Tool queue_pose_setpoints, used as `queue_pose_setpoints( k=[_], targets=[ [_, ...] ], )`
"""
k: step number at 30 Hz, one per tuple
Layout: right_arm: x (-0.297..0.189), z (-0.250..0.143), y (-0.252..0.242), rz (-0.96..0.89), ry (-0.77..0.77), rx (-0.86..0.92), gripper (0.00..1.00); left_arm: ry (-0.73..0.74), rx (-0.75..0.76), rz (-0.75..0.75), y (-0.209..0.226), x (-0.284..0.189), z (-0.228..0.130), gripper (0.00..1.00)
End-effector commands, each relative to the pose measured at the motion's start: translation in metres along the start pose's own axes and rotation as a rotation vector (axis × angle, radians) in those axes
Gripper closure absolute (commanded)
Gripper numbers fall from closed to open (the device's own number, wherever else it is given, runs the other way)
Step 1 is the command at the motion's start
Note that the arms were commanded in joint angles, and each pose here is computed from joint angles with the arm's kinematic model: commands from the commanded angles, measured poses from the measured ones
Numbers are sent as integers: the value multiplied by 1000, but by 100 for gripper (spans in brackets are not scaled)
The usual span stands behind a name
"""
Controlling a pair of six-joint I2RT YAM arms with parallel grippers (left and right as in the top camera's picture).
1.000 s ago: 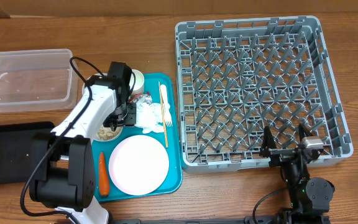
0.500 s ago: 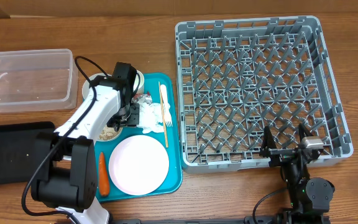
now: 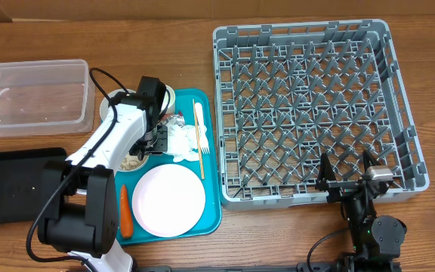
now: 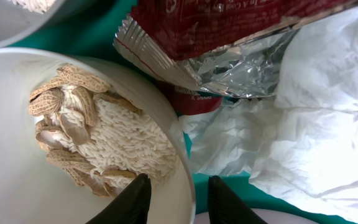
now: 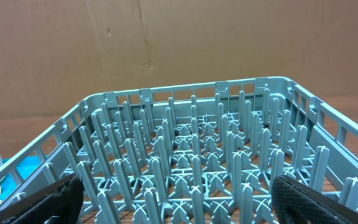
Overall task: Sort waste into correct bins and load items into the dishwasher rack
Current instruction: 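Lower the left gripper and pinch the rim of the white bowl, then lift the bowl with the left gripper and carry it over the black tray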
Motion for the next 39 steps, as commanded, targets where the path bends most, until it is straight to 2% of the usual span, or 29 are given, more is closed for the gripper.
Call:
queue_pose_setpoints(
  k=[1,11,14,20,25,39],
  targets=[
    [0,-2,-2,-17,-1,-8,0,6,-16,28,1,5,-3,67],
    [0,-2,-2,-17,-1,-8,0,15,-16,40,4,9,-7,71],
    [0,-2,-2,-17,-1,-8,0,14,-17,40,4,9,-7,84],
    [0,-2,-2,-17,-1,-8,0,8,-18,37,3,9,-5,87],
    [0,-2,-2,-17,-1,-8,0,9,-18,37,3,9,-5,96],
    [0,-2,-2,-17,-1,-8,0,36,-40,42,4,0,-7,96]
  ],
)
Point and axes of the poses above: each gripper's point midway between its finger pads, its own x axis out along the fingers, its own y axis along the line the jaws close on, z = x × y, the point moved 4 cm from there along -x, back along the fingers, and after that the axes turned 13 degrees about -x, right-handed, at the moved point
